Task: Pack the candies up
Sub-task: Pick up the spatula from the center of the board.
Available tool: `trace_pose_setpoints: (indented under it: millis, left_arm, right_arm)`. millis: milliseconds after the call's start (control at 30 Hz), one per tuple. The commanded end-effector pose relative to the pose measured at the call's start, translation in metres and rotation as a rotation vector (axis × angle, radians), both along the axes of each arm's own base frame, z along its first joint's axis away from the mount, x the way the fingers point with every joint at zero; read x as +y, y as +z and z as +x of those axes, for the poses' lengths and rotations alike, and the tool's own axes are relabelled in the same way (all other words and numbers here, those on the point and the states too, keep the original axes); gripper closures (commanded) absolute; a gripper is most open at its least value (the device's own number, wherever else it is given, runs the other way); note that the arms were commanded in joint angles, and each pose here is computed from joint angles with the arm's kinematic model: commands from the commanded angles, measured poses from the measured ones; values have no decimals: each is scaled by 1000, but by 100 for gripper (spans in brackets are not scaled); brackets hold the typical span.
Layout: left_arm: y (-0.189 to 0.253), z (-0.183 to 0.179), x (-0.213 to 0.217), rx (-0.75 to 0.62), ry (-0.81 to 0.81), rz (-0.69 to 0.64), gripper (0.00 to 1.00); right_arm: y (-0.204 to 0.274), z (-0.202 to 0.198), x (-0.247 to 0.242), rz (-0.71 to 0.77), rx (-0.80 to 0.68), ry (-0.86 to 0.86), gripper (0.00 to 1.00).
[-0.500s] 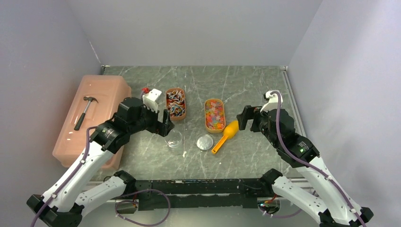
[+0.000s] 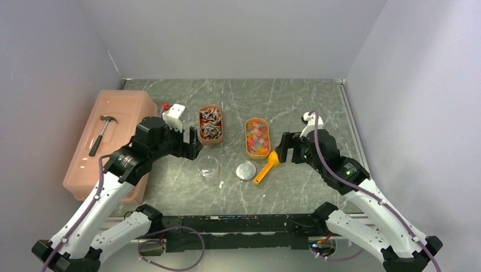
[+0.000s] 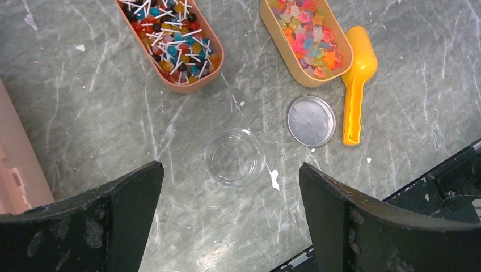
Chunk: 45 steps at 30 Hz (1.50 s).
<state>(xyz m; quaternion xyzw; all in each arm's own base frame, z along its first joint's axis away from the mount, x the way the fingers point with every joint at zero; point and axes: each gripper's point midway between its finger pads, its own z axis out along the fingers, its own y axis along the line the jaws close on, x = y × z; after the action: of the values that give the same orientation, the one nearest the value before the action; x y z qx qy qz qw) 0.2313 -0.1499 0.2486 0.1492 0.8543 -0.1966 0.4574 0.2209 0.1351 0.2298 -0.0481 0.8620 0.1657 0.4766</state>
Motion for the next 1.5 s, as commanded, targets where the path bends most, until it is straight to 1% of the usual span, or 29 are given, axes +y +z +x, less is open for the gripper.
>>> trace_pose_setpoints:
  millis: [0,133,333,533,733,867,1033,1167,1267,1467]
  left_arm:
    - [6,3,9,-25,49,3,5]
    - [7,2,9,-24,48,6,5]
    - [7,2,10,-27,54,6,5]
    - [8,2,10,-31,52,5,5]
    - [10,1,12,-40,56,4,5]
    - [10,0,13,-41,62,4,5]
    - [12,-1,12,-45,55,-3,5]
    - [13,-2,11,-44,50,-7,5]
    - [12,-3,11,-43,48,-7,5]
    - [12,-3,12,-47,50,-5,5]
  right_arm:
    - [-17,-6,18,67,69,13,10]
    - [-35,-10,34,81,125,15,11]
    - [-57,-16,49,28,178,-20,11]
    - [-81,-17,61,-26,222,-101,10]
    - [-105,-8,74,-27,275,-213,10]
    - [-123,-4,74,-48,313,-302,10]
    - [-137,2,73,-69,330,-387,13]
    - [-143,6,74,-62,334,-442,19]
    - [-149,9,73,-86,342,-486,23]
    - [-160,11,74,-119,365,-530,28]
